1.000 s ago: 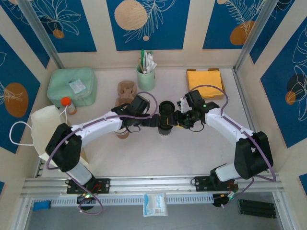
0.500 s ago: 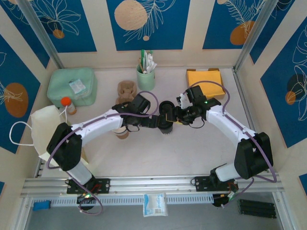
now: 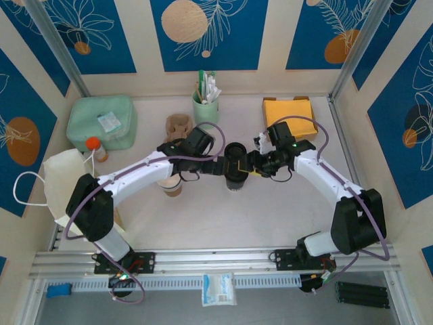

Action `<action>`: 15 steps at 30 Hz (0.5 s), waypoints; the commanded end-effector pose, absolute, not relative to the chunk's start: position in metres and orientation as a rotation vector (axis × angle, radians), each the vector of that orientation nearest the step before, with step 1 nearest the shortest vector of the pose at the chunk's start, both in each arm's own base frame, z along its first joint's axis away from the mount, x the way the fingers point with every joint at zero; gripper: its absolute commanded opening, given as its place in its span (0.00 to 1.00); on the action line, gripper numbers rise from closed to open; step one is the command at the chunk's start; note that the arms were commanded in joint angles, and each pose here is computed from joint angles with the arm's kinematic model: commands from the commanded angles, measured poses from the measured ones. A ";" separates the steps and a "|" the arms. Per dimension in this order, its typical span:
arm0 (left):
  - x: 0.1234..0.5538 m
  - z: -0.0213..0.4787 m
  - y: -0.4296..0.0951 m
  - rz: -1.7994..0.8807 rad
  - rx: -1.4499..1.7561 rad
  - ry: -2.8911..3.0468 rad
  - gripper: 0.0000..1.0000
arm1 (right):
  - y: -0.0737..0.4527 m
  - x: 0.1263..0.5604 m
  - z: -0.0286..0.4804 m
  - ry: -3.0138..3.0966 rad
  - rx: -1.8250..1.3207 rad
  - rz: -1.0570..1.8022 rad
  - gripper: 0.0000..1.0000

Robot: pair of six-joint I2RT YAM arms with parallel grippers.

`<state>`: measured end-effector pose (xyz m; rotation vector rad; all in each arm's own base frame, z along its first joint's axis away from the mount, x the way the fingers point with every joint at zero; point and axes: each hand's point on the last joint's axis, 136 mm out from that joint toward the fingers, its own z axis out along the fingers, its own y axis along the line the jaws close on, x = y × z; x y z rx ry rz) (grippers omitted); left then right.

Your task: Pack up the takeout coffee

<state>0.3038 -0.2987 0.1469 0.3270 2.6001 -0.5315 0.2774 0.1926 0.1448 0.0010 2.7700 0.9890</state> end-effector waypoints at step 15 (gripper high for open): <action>0.300 0.160 -0.320 -0.592 0.424 2.582 1.00 | 0.160 0.255 0.139 2.777 0.106 0.974 0.50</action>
